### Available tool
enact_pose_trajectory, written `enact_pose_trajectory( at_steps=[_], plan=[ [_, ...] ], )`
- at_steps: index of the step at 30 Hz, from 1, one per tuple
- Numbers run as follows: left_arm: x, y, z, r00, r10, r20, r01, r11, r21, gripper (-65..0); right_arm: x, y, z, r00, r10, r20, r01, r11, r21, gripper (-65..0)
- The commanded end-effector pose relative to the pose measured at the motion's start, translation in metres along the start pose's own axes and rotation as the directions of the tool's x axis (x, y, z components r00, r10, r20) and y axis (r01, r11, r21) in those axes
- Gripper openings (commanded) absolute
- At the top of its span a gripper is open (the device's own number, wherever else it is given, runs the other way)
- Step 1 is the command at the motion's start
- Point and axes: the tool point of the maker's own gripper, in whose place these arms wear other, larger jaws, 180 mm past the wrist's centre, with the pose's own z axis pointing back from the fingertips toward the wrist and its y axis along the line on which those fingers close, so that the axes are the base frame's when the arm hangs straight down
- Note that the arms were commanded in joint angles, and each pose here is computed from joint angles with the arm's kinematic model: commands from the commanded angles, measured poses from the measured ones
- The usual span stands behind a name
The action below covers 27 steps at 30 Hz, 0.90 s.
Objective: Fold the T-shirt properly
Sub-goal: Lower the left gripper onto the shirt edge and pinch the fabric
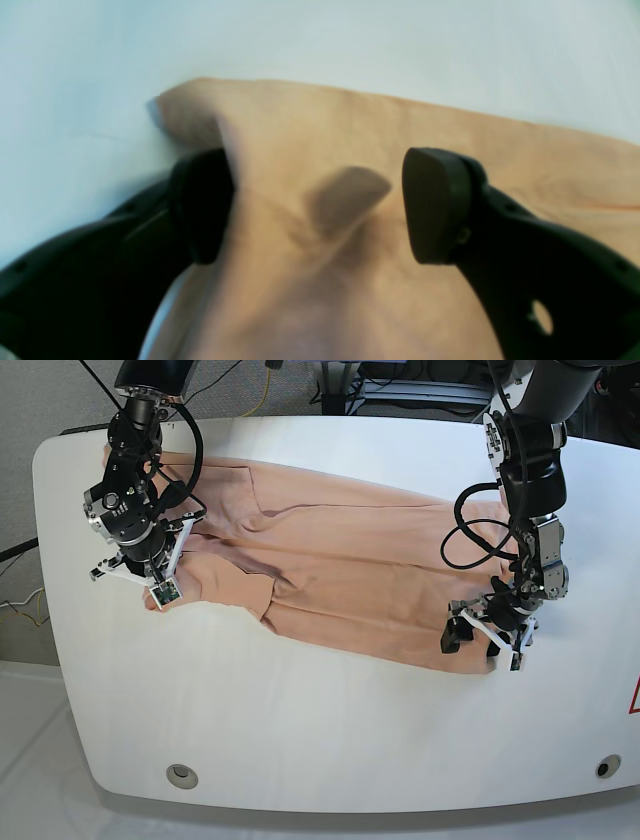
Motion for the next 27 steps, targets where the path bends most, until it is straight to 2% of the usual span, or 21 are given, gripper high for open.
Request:
enact_pose_trajectory(
  at_steps=[1, 10, 13, 17, 19, 27],
  plan=[
    [0.0191, 0.0001, 0.001, 0.999, -0.011, 0.052, 0.011, 1.0, -0.004, -17.1, 0.0095, -0.0083, 0.0041, 0.999, 0.01, 0.033, -0.009, 1.0, -0.025, -65.0],
    [0.0169, 0.0021, 0.0028, 0.999, -0.015, 0.047, 0.015, 1.0, -0.004, -19.3, 0.0095, -0.0083, 0.0041, 0.999, 0.01, 0.033, -0.009, 1.0, -0.025, -65.0],
    [0.017, -0.0001, 0.0032, 0.999, -0.02, 0.047, 0.021, 1.0, -0.019, -27.8, 0.0101, -0.0086, 0.0042, 0.999, 0.009, 0.034, -0.009, 1.0, -0.025, -65.0],
    [0.0173, -0.0002, 0.0066, 0.998, -0.037, 0.044, 0.039, 0.998, -0.046, -47.7, 0.0107, -0.007, 0.0039, 0.999, 0.006, 0.036, -0.005, 1.0, -0.021, -65.0],
    [0.0181, 0.0013, 0.0067, 0.998, -0.038, 0.043, 0.039, 0.998, -0.041, -53.3, 0.0107, -0.007, 0.0039, 0.999, 0.006, 0.036, -0.005, 1.0, -0.021, -65.0],
    [0.019, 0.0037, 0.0078, 0.998, -0.041, 0.044, 0.042, 0.998, -0.035, -53.5, 0.0105, -0.0072, 0.0039, 0.999, 0.006, 0.035, -0.005, 1.0, -0.022, -65.0]
  ],
)
